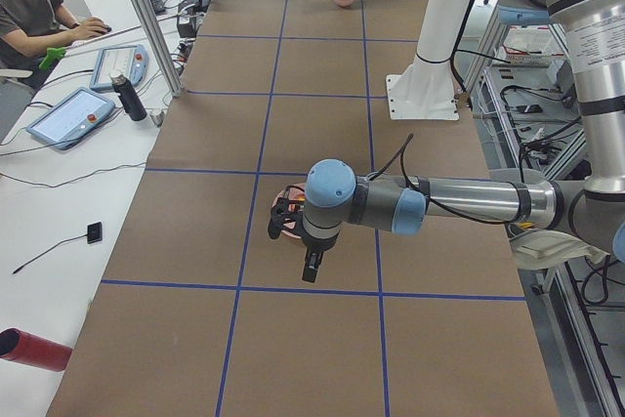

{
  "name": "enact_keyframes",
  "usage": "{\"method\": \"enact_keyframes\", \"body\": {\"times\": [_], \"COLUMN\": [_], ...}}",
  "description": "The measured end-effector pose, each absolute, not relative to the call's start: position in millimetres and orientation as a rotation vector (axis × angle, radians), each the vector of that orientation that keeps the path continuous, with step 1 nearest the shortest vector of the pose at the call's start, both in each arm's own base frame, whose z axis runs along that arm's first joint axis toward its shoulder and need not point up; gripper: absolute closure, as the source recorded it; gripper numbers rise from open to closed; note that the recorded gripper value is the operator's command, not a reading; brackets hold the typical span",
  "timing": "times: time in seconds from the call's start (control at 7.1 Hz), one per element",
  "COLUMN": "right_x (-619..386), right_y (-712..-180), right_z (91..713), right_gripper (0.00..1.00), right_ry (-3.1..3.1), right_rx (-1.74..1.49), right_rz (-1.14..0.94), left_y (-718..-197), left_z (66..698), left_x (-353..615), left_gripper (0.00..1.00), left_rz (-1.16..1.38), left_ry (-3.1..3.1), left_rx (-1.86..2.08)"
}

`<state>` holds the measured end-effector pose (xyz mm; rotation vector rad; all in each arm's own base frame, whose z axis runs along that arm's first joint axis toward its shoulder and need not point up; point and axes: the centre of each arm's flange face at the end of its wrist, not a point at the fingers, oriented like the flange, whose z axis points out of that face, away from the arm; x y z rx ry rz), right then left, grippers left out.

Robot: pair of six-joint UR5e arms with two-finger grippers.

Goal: Move apple from plate to bowl

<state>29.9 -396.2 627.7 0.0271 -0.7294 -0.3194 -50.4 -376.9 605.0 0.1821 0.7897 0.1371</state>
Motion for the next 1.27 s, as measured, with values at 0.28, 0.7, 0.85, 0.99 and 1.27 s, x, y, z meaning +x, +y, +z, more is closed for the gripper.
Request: {"method": "enact_keyframes", "body": {"times": [0.28,0.7,0.85,0.99,1.27], "right_x": [30.2,29.3,29.2,29.2,29.1], "right_y": [-397.3,-395.4,-395.2,-395.1,-395.6], "right_z": [626.7,630.7,631.4,631.6,631.0], "right_gripper": [0.00,0.00,0.00,0.00,0.00], "right_ry": [-0.731,-0.741,-0.742,-0.742,-0.742], "right_rx": [0.030,0.022,0.021,0.020,0.023], "right_rz": [-0.315,-0.305,-0.303,-0.303,-0.305], "left_y": [-377.3,-376.2,-375.8,-375.7,-379.3], "left_z": [603.0,603.2,606.2,607.5,609.4], "left_x": [-50.3,-49.8,-49.8,-49.9,-49.7], "left_gripper": [0.02,0.02,0.02,0.02,0.02], "left_rz": [0.139,0.145,0.145,0.145,0.145], "left_ry": [0.790,0.795,0.794,0.792,0.790], "left_rx": [0.197,0.215,0.213,0.212,0.212]}}
